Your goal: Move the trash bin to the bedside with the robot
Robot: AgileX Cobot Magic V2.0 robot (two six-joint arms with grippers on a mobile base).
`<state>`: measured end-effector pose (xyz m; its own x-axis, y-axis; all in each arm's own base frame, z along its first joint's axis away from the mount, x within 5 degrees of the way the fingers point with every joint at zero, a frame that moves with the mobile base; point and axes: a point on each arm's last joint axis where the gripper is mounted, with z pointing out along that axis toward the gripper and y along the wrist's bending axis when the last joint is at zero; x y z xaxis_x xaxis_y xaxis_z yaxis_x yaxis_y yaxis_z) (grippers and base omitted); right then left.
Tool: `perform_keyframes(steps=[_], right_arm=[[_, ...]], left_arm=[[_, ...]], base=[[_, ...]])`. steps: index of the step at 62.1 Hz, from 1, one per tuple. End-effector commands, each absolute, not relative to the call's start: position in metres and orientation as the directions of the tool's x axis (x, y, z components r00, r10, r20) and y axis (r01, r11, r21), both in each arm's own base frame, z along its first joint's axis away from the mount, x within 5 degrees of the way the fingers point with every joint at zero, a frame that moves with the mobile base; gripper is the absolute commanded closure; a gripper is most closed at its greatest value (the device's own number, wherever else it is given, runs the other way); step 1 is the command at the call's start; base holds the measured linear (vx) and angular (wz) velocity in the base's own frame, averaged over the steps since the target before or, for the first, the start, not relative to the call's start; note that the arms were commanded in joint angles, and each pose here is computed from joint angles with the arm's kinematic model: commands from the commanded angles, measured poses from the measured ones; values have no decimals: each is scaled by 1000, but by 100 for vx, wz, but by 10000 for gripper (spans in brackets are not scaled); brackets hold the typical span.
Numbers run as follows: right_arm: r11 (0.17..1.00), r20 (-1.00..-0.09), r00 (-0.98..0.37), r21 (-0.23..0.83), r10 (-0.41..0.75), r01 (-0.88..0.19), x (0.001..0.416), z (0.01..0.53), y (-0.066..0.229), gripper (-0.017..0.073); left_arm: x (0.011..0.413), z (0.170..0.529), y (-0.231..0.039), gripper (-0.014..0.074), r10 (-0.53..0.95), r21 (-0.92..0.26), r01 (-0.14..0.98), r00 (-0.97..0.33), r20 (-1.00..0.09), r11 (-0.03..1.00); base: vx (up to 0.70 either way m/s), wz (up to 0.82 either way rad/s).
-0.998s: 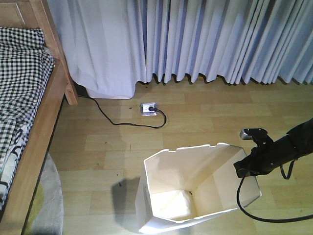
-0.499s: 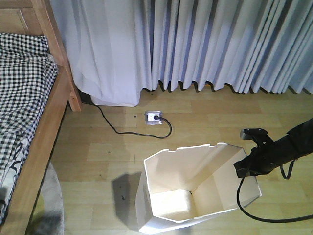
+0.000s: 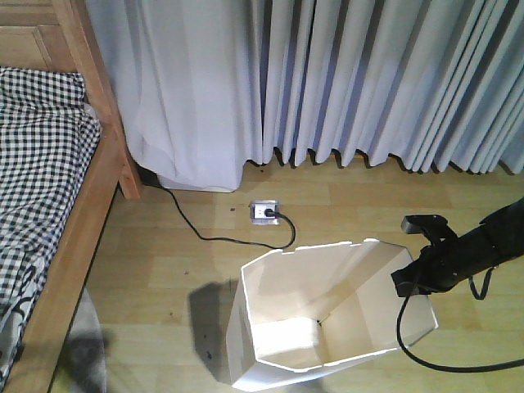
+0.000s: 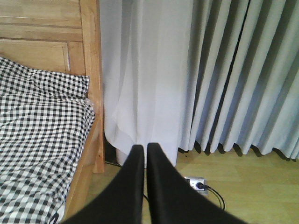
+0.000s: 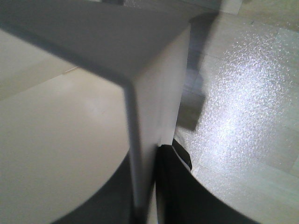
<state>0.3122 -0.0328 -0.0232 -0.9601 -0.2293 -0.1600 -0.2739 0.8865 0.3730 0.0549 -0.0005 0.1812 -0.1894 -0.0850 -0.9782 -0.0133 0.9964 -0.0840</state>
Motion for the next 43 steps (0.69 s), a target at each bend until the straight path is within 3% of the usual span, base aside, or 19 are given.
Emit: perform_keyframes(steps=[1,43], right_arm=[[816,-220,-956,504,-196,-283,321,10,-22,564],[816,-220,-956,504,-196,-283,321,10,-22,564]], left_arm=[[55,184,0,599,-95,-95,-11,-118,-988,995],[55,184,0,599,-95,-95,-11,-118,-988,995]], base=[[14,1],[14,-2]])
